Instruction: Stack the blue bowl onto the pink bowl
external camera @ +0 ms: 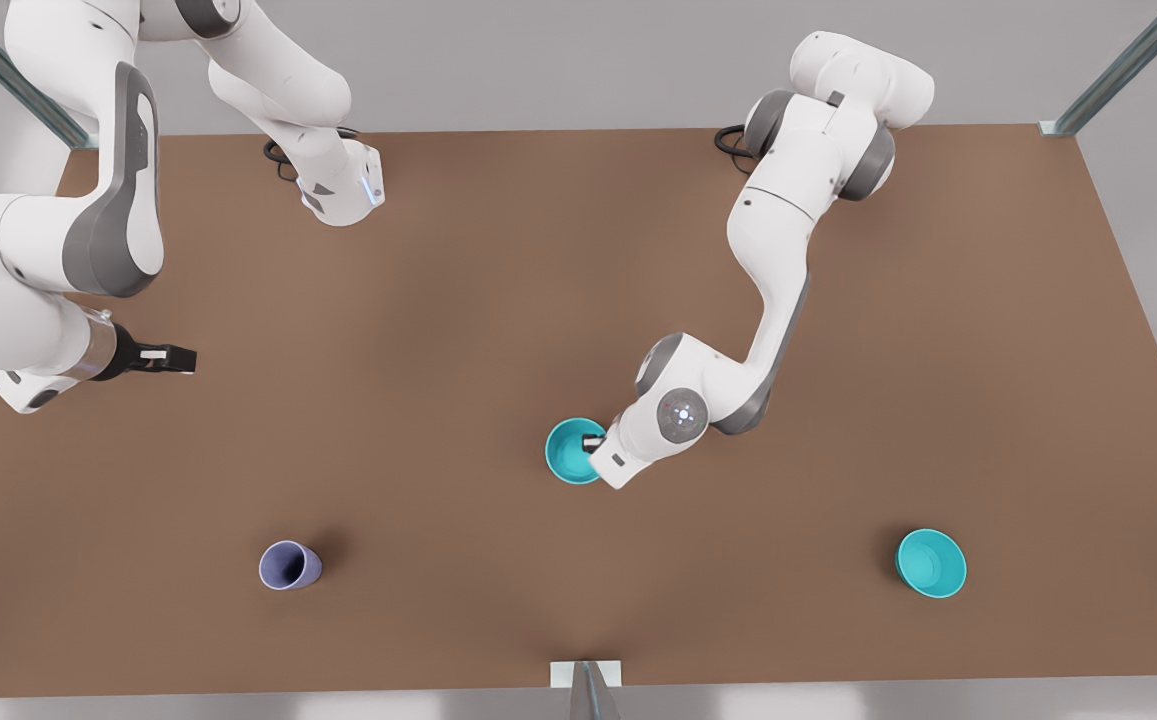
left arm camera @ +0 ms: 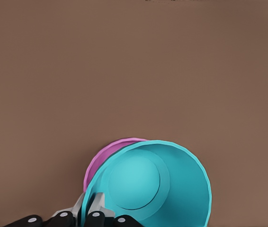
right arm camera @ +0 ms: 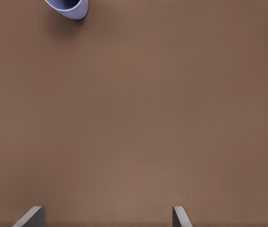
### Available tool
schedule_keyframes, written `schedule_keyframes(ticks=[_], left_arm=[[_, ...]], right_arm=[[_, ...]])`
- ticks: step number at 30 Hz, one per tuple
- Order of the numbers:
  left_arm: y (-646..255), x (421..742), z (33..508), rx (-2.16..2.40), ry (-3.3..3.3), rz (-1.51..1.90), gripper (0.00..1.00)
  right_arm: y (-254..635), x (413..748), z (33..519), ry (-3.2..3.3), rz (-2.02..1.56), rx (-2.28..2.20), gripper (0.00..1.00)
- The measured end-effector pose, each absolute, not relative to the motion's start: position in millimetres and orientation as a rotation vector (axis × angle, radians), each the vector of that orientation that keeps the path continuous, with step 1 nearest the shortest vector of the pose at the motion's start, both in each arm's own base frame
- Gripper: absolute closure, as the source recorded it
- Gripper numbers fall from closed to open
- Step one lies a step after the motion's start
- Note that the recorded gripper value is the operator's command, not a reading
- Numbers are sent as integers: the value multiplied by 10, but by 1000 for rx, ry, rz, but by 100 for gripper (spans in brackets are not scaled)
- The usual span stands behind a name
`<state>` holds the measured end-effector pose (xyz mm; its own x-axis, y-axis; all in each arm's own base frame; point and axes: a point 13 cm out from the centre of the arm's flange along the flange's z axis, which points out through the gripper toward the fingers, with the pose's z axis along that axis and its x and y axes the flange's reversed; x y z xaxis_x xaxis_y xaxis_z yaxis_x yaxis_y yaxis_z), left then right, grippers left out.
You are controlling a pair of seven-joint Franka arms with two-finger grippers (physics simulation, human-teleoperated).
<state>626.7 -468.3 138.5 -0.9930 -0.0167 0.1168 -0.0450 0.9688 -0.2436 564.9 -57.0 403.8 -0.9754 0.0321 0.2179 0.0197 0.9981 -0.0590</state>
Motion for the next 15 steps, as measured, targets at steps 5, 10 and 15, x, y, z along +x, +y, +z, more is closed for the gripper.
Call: schedule_keyframes(ticks=[5,10,15], left_arm=[[-4680,6273,1381,169,-2993,368,79],[-4662,6151,1281,242,-2967,325,79],[-4707,6109,1257,299,-2957,316,79]], right_arm=[[-570,5650,4033,-2919,82,-33,0],[-570,5650,4031,-2919,82,-30,0],[-570,5651,4019,-2917,81,-26,0]])
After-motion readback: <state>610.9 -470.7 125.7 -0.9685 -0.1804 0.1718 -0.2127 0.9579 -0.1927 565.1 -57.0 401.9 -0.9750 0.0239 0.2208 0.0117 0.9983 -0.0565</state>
